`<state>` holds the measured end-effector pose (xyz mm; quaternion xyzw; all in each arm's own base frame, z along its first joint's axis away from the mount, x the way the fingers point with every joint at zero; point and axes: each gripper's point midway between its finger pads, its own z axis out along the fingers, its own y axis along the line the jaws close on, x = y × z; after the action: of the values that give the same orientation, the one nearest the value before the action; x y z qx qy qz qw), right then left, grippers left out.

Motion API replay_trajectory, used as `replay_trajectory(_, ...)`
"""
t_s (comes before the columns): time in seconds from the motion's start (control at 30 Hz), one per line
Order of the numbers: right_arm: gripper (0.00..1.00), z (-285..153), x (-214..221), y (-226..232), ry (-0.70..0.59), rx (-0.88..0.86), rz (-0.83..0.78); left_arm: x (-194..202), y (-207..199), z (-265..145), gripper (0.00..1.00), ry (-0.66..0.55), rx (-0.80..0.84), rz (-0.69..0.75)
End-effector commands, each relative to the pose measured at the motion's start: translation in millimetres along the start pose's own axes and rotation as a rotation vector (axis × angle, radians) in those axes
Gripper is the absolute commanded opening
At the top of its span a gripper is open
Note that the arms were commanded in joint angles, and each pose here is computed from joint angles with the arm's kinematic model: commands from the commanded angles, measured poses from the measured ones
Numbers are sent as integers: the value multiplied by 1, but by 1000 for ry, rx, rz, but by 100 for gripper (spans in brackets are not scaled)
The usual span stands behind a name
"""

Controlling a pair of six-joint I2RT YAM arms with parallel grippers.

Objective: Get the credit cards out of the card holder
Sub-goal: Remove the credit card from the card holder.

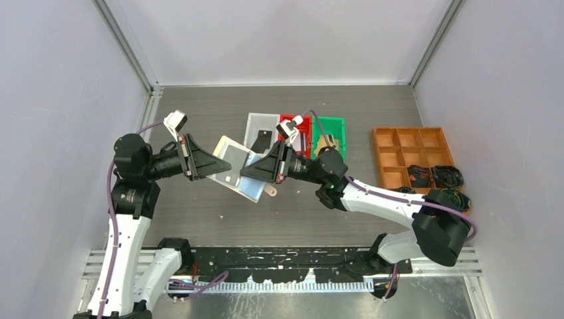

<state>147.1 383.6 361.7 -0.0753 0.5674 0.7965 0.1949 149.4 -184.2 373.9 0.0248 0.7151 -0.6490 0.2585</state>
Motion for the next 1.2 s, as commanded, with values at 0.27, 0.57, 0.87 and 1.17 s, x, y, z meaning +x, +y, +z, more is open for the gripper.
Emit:
replay_trajectory(0.27,1,-14,-6,-14,-73,42,-15,4,-44,-7,22,18,94,140)
replay_trajectory(0.57,1,-11,-6,-8,-55,33,-23,2,-44,-7,12,10,91,151)
replay_trajectory(0.87,40,4,-17,-3,-69,20,-7,7,-35,-10,0,-14,30,219)
replay_trajectory(1.17,29,12,-20,10,-52,-38,2,9,-28,-11,0,-15,6,235)
